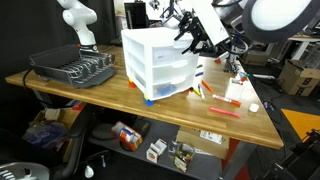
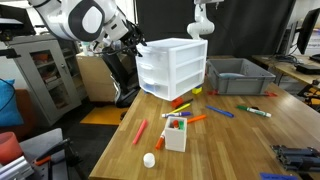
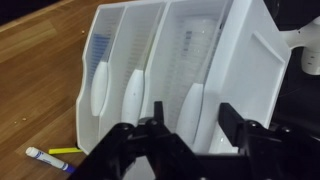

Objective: Open the top drawer of the plastic cabinet

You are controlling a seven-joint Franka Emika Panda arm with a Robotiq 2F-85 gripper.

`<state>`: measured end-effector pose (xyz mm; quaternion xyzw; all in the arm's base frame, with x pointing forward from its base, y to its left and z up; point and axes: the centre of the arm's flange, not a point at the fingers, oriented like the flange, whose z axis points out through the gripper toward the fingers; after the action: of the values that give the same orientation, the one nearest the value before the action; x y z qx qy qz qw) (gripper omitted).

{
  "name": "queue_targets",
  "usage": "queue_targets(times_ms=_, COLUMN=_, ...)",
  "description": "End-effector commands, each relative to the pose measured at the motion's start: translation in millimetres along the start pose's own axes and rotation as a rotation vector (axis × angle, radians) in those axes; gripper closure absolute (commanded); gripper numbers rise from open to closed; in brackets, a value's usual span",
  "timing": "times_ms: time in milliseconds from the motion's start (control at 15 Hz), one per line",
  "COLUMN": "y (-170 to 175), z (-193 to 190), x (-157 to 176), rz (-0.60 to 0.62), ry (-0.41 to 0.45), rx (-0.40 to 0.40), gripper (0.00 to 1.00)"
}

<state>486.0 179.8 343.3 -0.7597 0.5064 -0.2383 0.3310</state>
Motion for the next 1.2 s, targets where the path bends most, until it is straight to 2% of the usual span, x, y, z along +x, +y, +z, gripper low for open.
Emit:
queue_targets(times_ms=0, y=54.9, z=33.8, x=-11.2, rz=-0.037, ry=0.012, rx=0.039, gripper=0.71)
queue_targets(times_ms=133, y=52.8, z=34.0, x=-11.6, rz=-0.044, ry=0.014, rx=0.043, gripper=0.84)
queue_targets(times_ms=267, y=53.4, z=34.6, x=-11.9, rz=-0.052, ry=0.014, rx=0.042, gripper=0.88)
queue_targets(times_ms=400, y=58.2, z=36.9, x=-13.7, rz=-0.056, ry=0.009, rx=0.03, gripper=0.99)
queue_targets(times_ms=533, y=57.9, z=36.1, x=-13.3, rz=-0.042, ry=0.011, rx=0.032, gripper=0.95)
queue_targets(times_ms=1133, y=47.5, z=23.5, x=-1.1, rz=-0.017, ry=0.013, rx=0.036, gripper=0.95)
